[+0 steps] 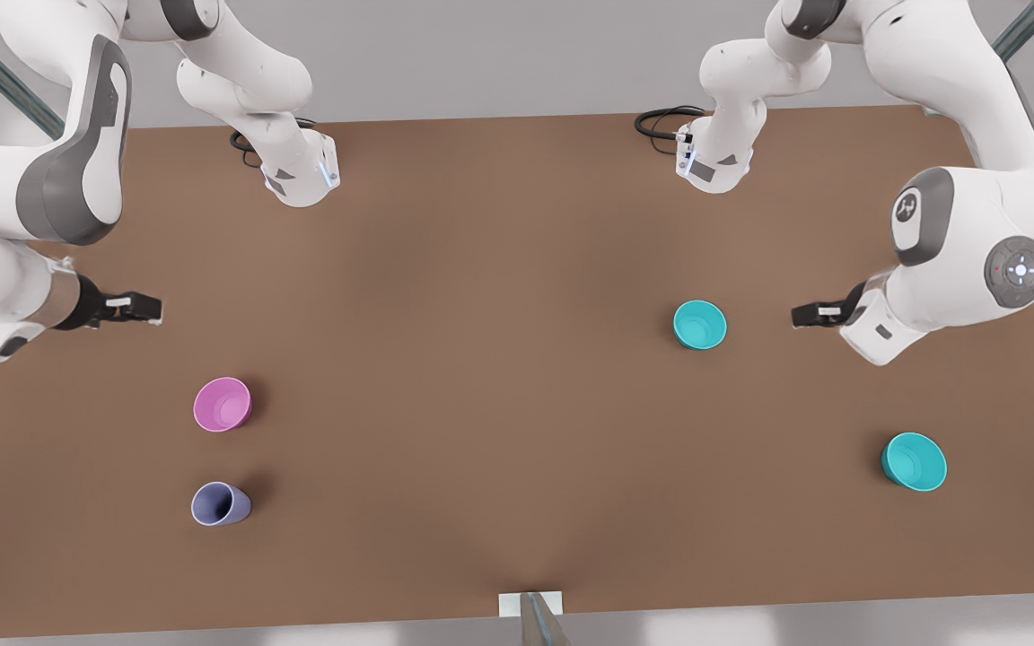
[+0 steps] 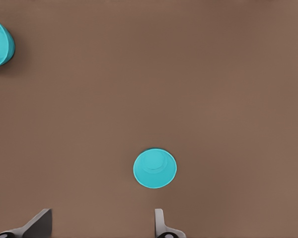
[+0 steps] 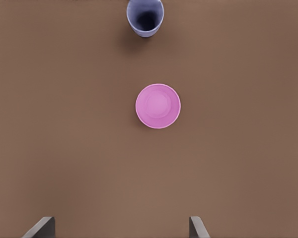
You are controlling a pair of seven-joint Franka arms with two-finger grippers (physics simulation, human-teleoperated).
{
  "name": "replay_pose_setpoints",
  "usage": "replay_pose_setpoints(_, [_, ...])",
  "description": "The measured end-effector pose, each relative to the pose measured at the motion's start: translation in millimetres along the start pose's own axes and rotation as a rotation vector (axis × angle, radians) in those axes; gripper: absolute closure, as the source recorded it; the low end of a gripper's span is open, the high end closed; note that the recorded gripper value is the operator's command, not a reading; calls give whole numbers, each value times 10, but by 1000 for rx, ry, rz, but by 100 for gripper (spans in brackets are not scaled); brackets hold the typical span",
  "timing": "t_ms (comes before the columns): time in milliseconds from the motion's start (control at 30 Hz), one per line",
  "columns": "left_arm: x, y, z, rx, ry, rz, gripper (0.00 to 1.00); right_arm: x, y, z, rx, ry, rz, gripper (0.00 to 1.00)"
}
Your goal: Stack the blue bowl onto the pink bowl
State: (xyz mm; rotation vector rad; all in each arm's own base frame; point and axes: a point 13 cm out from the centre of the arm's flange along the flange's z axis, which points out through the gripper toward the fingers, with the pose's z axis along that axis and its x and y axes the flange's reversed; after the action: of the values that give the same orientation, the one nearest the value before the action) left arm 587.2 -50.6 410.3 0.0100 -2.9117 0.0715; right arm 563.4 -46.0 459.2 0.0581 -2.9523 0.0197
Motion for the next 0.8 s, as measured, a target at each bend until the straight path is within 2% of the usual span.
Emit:
replay_pose_setpoints(67, [-50,-55,-27,2,-25,3,0,-45,-10,-18,3,-19,-7,0])
replay_pose_setpoints(133, [-106,-78,-41,4,-47,1,0,-144,-64,177,3,5,-16,0])
replay_pose_setpoints(233, [-183,-82,51,8,-47,-6,0,-217,-331,1379,-20,175,0,0])
replay_pose_setpoints(300, [-194,-93,103,7,-36,-7,0,-84,-655,2087,-42,223,41,0])
replay_pose_setpoints(367, [-195,-69,136,6,-27,-14,0,-54,-863,2563,-47,199,62,0])
replay_pose_setpoints(567, [-196,-61,44,8,-35,-20,0,-613,-1058,3172,-6,12,40,0])
replay_pose_setpoints(800, [23,-500,-67,0,2,56,0,-862,-992,3590,-48,-53,64,0])
